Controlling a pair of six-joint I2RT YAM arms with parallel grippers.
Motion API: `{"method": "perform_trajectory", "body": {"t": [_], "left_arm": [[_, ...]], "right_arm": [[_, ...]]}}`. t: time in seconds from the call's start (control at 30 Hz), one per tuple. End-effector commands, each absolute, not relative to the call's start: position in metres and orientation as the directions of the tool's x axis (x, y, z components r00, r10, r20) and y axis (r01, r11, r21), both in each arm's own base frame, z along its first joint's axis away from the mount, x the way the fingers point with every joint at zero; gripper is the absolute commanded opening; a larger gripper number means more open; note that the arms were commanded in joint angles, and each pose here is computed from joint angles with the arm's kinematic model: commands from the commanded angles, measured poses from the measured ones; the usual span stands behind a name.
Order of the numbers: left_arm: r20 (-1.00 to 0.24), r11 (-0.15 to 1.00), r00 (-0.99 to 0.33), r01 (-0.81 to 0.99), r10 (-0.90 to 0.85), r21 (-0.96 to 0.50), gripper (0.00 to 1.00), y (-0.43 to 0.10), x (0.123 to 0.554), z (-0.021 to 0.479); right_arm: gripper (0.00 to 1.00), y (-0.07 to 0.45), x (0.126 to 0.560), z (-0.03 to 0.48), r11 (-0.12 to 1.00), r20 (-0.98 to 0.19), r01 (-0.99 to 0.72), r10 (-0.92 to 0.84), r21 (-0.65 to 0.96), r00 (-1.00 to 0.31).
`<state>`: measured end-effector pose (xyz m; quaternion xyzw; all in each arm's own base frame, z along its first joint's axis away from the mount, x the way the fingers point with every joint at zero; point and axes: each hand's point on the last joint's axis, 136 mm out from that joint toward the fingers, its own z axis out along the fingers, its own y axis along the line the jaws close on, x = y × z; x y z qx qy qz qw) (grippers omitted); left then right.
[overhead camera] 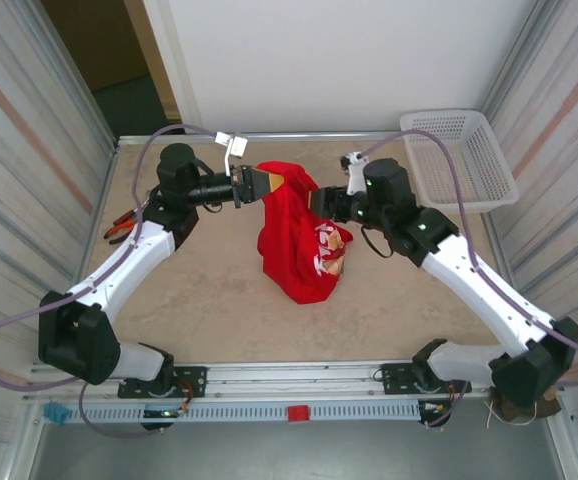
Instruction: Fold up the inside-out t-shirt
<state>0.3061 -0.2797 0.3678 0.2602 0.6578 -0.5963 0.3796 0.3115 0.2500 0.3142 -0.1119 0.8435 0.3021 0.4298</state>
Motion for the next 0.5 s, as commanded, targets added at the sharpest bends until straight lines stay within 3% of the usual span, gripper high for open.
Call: {"method": "perform_trajectory", "body": {"t": [0.0,0.17,0.2,0.27,0.47], "left_arm": [[-0.835,0.123,-0.536,0.827,-0.122,-0.549,0.00,-0.278,0.305,0.388],[-0.834,0.114,-0.537,0.828,-0.125,-0.550,0.00,-0.279,0.305,0.392],[-0.834,0.113,-0.538,0.827,-0.123,-0.550,0.00,-0.279,0.304,0.391],[-0.833,0.117,-0.539,0.826,-0.123,-0.552,0.00,-0.277,0.305,0.391],[-0.811,0.178,-0.561,0.792,-0.168,-0.584,0.00,-0.263,0.326,0.377]], "right_arm": [[0.52,0.260,0.325,0.324,0.806,-0.825,-0.478,0.022,0.349,-0.565],[0.43,0.270,0.350,0.312,0.834,-0.811,-0.447,0.002,0.324,-0.585],[0.33,0.269,0.355,0.310,0.840,-0.807,-0.438,0.001,0.321,-0.590],[0.00,0.265,0.359,0.311,0.841,-0.806,-0.431,0.010,0.327,-0.592],[0.00,0.258,0.333,0.365,0.763,-0.840,-0.525,0.041,0.376,-0.542]]}}
